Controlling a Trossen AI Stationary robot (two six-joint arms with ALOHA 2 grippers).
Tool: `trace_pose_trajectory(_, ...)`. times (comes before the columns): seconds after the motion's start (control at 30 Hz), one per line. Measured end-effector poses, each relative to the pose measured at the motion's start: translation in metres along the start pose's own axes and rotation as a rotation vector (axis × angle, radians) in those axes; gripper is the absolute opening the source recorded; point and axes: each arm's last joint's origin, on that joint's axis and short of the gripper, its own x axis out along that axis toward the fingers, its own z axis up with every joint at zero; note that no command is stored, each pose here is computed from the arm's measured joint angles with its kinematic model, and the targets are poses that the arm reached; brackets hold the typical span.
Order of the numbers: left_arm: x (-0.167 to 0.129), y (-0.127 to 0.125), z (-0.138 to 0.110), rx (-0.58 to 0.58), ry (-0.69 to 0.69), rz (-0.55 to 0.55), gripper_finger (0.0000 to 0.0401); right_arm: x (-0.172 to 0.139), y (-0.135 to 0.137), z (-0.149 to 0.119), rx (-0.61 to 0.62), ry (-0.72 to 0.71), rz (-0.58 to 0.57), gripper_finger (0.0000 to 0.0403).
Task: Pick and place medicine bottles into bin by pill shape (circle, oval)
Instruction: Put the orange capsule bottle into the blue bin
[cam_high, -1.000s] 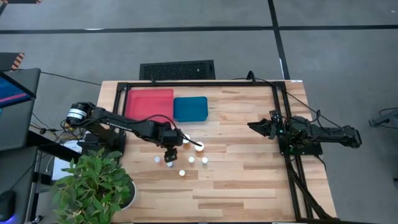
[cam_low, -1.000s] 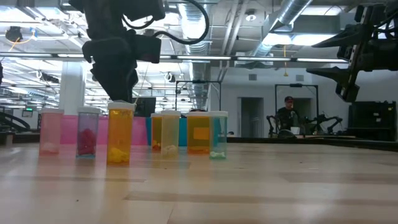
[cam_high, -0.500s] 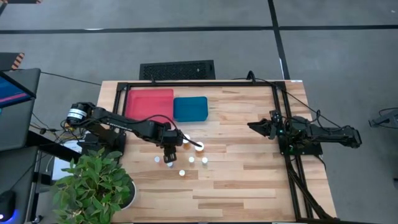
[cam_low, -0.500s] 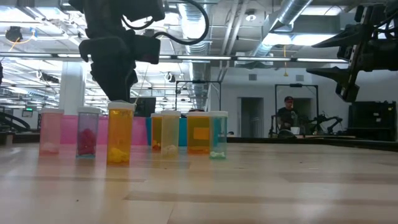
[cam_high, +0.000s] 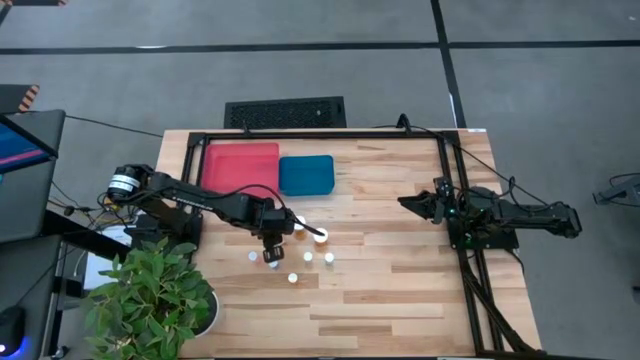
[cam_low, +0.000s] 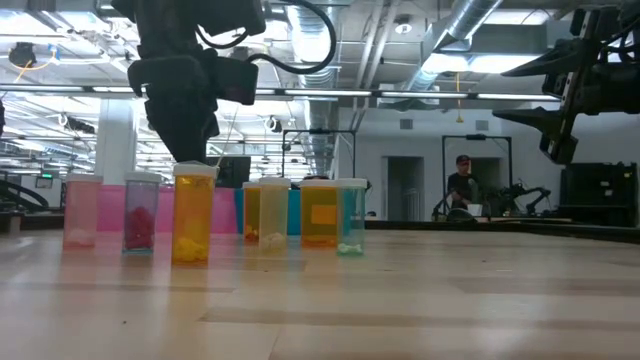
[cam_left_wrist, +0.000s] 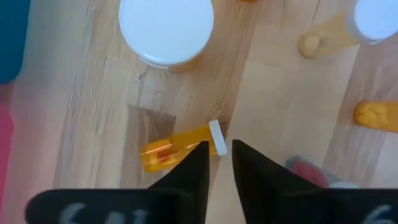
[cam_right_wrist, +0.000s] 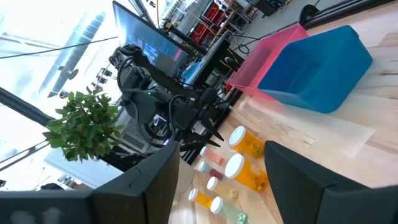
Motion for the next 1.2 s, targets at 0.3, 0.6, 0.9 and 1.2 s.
trace_pose_trajectory(0.3,-0.001,0.002,0.000,0.029,-0.005,0.052,0.0047,0.000,0.000,0.000,0.000,0.000,0.000,0.0244)
trace_pose_trajectory(0.6,-0.010,0.002,0.010,0.111,-0.022,-0.027,0.0202,0.000,-0.001,-0.001,-0.002,0.006,-0.009,0.0244)
trace_pose_trajectory(0.9,-0.009,0.015,0.013,0.335,-0.012,0.086,0.0281,0.000,-0.001,-0.001,-0.004,0.006,-0.010,0.0244)
trace_pose_trajectory(1.2,-0.008,0.044,0.022,0.486,-0.013,0.043,0.0266,0.000,-0.001,-0.001,-0.003,0.007,-0.010,0.0244)
